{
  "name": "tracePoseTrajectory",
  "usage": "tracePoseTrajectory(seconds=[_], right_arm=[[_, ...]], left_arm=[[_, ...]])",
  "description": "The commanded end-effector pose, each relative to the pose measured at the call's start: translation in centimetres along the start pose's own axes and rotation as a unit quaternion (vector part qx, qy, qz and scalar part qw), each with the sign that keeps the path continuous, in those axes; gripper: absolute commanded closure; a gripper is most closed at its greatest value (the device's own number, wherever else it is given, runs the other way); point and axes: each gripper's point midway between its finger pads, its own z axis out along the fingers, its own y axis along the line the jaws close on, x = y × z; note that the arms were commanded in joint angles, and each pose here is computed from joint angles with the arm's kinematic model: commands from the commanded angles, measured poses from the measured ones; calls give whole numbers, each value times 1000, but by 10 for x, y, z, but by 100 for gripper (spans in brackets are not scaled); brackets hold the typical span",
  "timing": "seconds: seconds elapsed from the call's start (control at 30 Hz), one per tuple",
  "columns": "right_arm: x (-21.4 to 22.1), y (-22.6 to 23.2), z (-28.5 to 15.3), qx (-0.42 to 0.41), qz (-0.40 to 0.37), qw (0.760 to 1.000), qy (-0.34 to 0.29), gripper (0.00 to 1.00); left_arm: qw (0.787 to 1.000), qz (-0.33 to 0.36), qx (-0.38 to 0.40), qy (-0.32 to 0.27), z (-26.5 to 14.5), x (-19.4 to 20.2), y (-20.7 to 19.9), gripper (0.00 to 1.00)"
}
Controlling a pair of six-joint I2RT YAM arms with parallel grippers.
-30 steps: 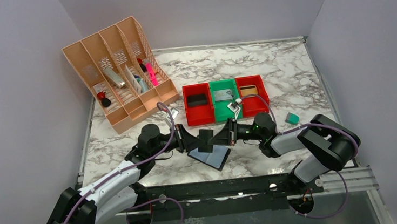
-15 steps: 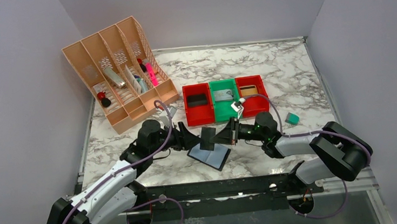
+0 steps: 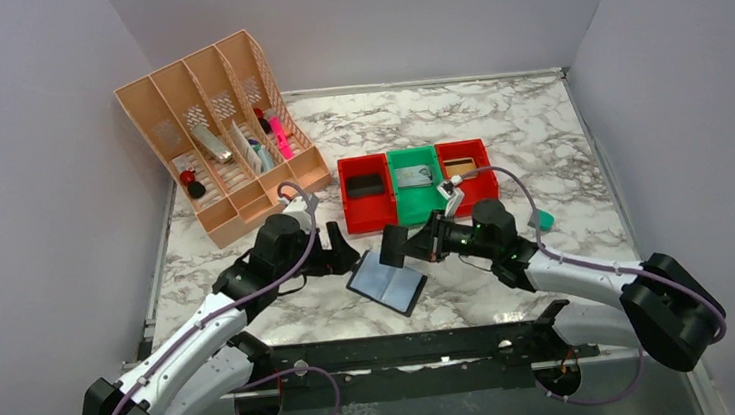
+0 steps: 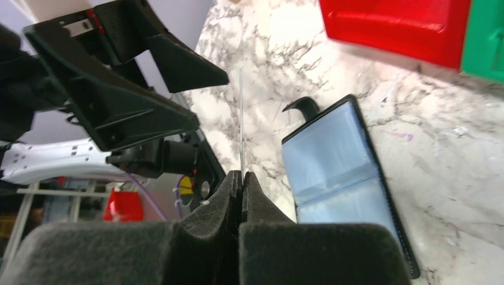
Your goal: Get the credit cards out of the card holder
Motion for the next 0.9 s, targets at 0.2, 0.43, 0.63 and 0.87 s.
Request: tracePoseTrajectory(seconds=[0.2, 0.43, 0.63, 0.87], right_arm=[[-39, -25, -13, 132, -81, 987, -49, 99], [-63, -20, -17, 162, -121, 977, -62, 99], [-82, -19, -11, 183, -156, 969, -62, 99], [-104, -35, 12, 246, -177, 953, -23, 99]], left_arm=[[971, 58, -226, -56, -40, -54, 58, 1], [950, 76, -296, -65, -42, -69, 83, 1], [949, 52, -301, -77, -44, -68, 92, 1], [943, 45, -306, -121, -61, -76, 92, 1]])
